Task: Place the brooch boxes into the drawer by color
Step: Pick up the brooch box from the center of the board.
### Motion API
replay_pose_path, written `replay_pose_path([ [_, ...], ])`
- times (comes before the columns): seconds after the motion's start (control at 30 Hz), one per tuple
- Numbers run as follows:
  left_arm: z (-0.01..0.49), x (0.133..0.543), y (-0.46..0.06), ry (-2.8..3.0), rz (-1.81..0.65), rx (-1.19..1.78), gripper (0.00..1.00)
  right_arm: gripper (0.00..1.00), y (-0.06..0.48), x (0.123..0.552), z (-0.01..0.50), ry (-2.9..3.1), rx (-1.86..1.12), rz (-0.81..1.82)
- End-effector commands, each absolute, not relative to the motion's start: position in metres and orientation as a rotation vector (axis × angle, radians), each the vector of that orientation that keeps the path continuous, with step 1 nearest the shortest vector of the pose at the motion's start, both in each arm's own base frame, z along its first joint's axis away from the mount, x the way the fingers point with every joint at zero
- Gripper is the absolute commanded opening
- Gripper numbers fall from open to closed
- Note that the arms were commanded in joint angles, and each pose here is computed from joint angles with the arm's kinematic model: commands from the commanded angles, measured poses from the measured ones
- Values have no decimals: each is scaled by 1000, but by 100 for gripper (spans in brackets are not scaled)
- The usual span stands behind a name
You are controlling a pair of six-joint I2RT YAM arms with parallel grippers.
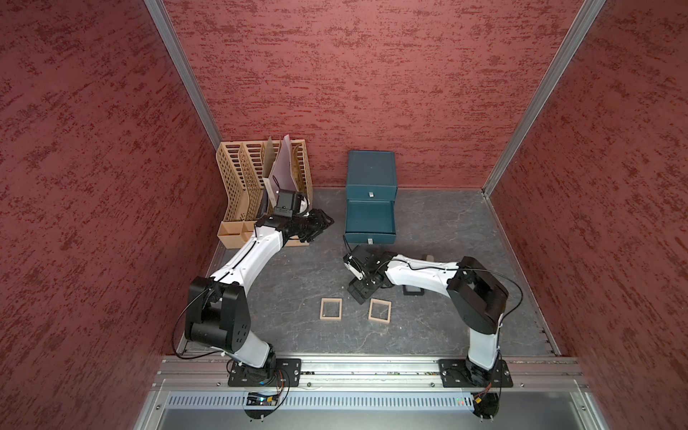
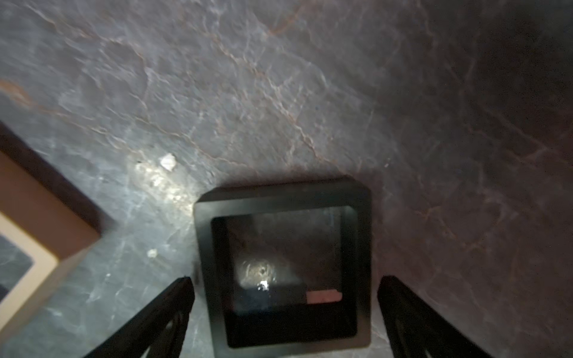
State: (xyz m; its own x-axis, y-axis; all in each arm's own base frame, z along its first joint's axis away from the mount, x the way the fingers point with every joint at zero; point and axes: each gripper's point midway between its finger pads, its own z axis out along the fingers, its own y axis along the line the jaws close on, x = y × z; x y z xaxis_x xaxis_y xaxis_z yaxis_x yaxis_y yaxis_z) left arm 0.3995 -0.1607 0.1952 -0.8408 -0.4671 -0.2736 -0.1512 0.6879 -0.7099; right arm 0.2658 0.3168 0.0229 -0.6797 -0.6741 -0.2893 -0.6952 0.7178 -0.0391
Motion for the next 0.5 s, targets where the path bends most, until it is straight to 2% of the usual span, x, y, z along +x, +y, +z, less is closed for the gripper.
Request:
replay_pose_path([
  [0.0,204,396,-159,2439,-990,-449,60,96,317,276,26,2609,-1073,34],
  [0.47,203,398,-161,2438,-988,-446,59,74,327,278,36,2586,-1047,55],
])
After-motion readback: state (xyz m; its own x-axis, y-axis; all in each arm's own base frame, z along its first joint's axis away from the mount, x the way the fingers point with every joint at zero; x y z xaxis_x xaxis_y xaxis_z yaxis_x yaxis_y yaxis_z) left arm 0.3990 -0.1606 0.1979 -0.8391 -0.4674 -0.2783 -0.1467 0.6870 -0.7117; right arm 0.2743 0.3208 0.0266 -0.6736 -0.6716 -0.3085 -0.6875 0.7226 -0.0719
